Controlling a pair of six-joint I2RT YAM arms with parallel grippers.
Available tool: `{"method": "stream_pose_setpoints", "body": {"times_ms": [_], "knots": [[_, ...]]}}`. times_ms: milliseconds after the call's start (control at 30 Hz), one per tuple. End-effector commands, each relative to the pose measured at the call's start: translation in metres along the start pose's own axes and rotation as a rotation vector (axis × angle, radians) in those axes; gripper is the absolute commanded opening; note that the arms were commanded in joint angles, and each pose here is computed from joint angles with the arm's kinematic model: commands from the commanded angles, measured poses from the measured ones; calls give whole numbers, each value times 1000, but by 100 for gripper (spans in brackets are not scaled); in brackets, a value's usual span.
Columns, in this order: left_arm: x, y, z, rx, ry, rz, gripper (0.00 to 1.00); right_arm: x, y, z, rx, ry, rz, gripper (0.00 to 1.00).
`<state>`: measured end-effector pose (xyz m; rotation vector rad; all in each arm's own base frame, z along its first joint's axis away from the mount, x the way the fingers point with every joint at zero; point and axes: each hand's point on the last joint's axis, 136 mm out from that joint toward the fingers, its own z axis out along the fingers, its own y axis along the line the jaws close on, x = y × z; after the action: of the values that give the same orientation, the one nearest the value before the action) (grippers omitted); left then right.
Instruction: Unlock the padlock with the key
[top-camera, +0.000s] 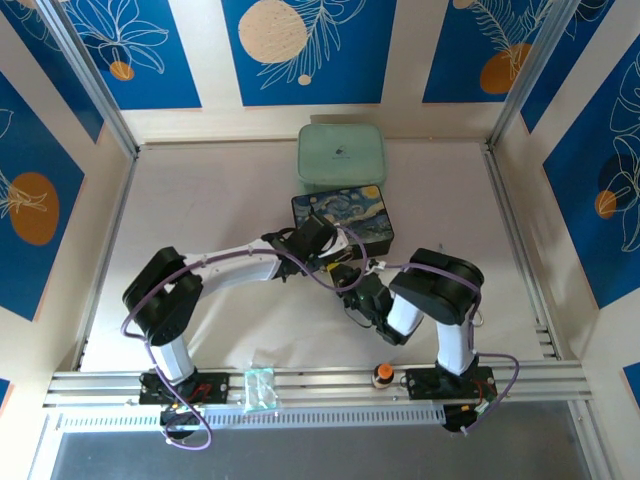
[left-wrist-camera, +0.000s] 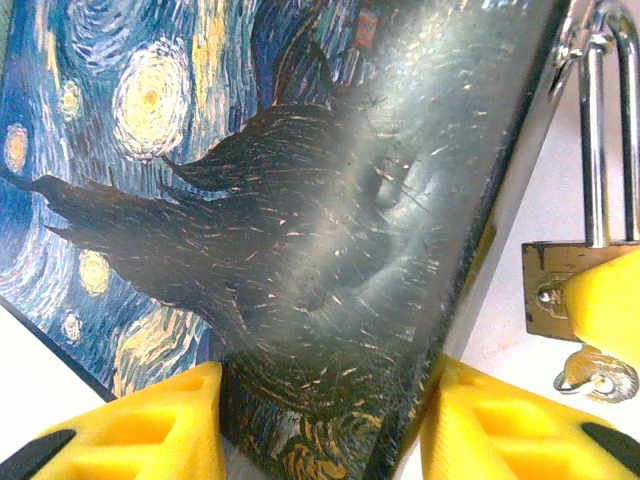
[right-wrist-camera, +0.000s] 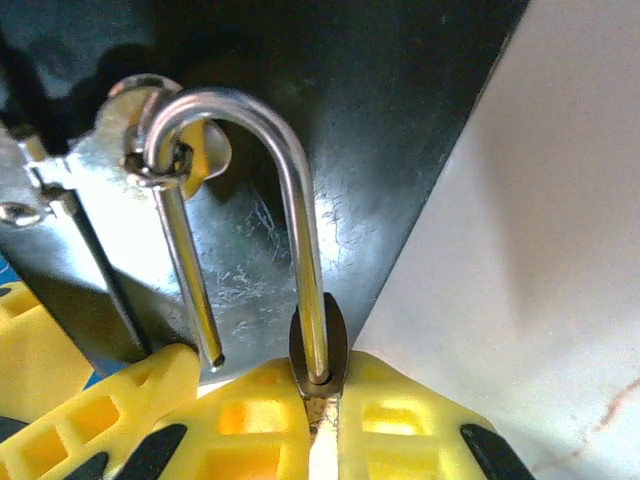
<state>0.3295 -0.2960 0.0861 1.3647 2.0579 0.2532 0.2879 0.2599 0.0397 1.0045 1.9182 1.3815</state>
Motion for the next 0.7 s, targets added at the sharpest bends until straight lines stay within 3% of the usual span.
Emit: {"method": "stream_pose_setpoints", "body": {"times_ms": [0,100,233,433,667], "knots": [[98,-49,27,153,298,105,45,-28,-24,-8,82,-110,11,4],[103,-49,27,151,307,104,45,-32,-25,-6,83,-80,45,5],[106,-50,27,147,304,99,42,-31,-68,-12,294,-67,111,5],[103,-49,27,139,295,84,38,-44,-85,-25,247,-179,173,5],[103,-47,25,138,307,92,38,-34,-100,-9,262,-129,157,5]]}}
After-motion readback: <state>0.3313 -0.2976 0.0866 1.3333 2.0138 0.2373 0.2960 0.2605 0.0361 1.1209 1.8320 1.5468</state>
